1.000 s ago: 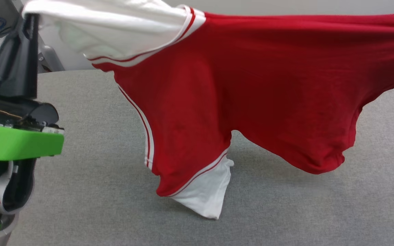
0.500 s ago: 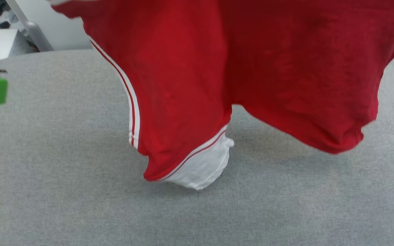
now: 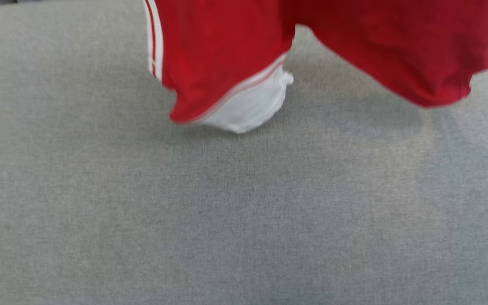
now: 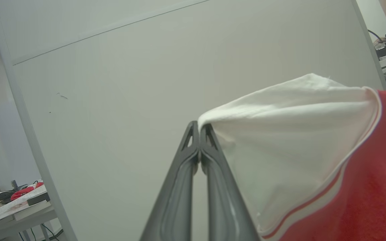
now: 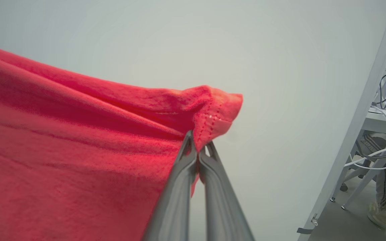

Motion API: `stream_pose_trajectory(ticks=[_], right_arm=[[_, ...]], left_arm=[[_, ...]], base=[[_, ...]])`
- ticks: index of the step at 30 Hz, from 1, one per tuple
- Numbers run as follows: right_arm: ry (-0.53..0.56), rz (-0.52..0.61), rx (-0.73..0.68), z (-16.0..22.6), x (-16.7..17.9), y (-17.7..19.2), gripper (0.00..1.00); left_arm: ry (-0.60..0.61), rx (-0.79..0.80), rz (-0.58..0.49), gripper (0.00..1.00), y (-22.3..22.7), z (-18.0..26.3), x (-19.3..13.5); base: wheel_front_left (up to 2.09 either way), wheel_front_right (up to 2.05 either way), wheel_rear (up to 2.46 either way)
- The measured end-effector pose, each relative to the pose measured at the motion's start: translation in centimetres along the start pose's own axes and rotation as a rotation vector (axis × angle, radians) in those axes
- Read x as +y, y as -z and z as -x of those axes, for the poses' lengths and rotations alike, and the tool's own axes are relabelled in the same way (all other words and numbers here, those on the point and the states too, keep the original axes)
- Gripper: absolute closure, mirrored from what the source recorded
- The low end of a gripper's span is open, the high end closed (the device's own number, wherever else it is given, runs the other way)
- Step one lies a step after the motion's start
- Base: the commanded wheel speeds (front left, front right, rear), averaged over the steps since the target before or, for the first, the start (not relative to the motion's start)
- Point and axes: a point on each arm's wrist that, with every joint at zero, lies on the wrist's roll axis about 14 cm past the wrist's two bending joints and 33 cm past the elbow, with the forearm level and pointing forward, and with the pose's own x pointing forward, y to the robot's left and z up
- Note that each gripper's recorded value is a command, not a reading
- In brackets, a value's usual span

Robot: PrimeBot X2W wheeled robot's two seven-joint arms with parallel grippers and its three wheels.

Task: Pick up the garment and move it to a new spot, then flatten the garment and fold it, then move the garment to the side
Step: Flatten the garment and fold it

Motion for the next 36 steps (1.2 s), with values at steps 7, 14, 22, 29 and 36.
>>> stream_pose_trajectory(ticks=[7, 14, 22, 29, 36], right_arm=[[-0.014, 0.03, 0.01, -5.9, 0.4, 3.6, 1.0], [-0.002, 0.019, 0.013, -12.1, 1.3, 9.4, 1.0], [-0.004, 0.061, -0.041, -15.5, 2.5, 13.4, 1.0], [0.014, 0.044, -0.042, -16.5, 2.8, 17.0, 1.0], [-0.038, 0.019, 0.031, -15.6, 5.5, 22.1, 1.0]], left_arm=[[0.013, 0.051, -0.078, 1.0, 5.6, -4.6, 1.9], [-0.037, 0.055, -0.148, 1.0, 11.9, -9.7, 4.1], [-0.11, 0.006, -0.146, 1.0, 16.7, -12.4, 5.7], [-0.117, 0.056, -0.122, 1.0, 22.3, -12.1, 4.9], [-0.062, 0.167, -0.034, 1.0, 28.0, -8.7, 1.4]], base=[[0.0, 0.0, 0.0], [0.0, 0.0, 0.0], [0.0, 0.0, 0.0], [0.0, 0.0, 0.0], [0.0, 0.0, 0.0]])
